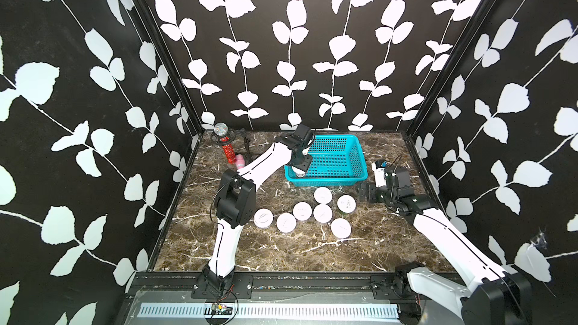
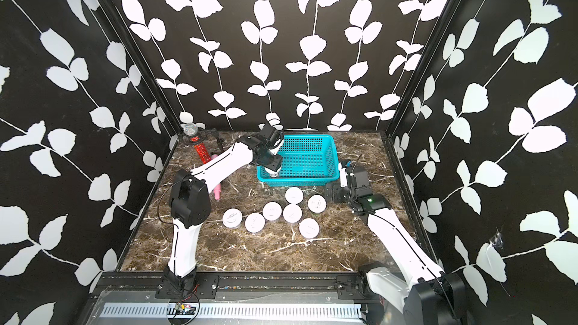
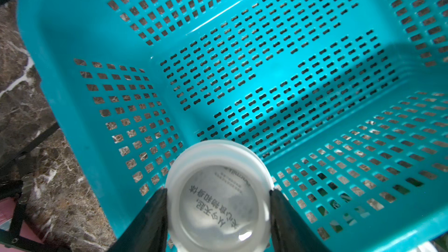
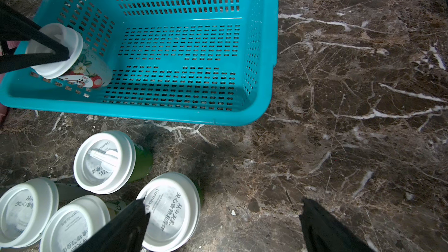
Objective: Put the yogurt in the basket
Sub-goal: Place the yogurt in the basket.
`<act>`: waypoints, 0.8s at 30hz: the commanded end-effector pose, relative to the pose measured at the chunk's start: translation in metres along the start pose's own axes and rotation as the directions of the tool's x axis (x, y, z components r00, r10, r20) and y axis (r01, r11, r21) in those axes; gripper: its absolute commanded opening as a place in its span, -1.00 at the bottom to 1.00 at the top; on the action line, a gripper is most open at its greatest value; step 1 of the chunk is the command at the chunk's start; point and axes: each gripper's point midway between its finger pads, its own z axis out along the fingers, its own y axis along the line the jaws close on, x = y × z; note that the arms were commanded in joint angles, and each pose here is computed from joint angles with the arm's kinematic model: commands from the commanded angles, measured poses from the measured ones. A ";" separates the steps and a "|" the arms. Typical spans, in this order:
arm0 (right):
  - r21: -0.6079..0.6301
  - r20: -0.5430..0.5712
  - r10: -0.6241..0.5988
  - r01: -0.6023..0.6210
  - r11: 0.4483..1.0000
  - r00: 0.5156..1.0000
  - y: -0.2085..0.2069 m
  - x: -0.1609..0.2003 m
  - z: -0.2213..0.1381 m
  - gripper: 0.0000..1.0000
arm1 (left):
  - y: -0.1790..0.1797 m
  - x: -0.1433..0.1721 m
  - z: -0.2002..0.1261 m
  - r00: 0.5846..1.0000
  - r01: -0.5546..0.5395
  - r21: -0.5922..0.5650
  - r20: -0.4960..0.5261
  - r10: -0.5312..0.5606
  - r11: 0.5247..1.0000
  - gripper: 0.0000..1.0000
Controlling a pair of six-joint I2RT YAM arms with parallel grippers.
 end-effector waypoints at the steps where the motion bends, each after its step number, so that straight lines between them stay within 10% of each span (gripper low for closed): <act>1: -0.006 -0.004 -0.011 0.010 1.000 1.000 0.002 0.004 0.000 0.99 | -0.006 0.011 0.007 1.000 -0.003 0.022 -0.031 0.004 1.000 0.17; 24: -0.039 -0.028 -0.014 0.013 0.999 1.000 0.007 0.007 0.002 0.98 | -0.011 0.015 -0.004 0.999 -0.024 0.054 -0.024 0.025 0.998 0.58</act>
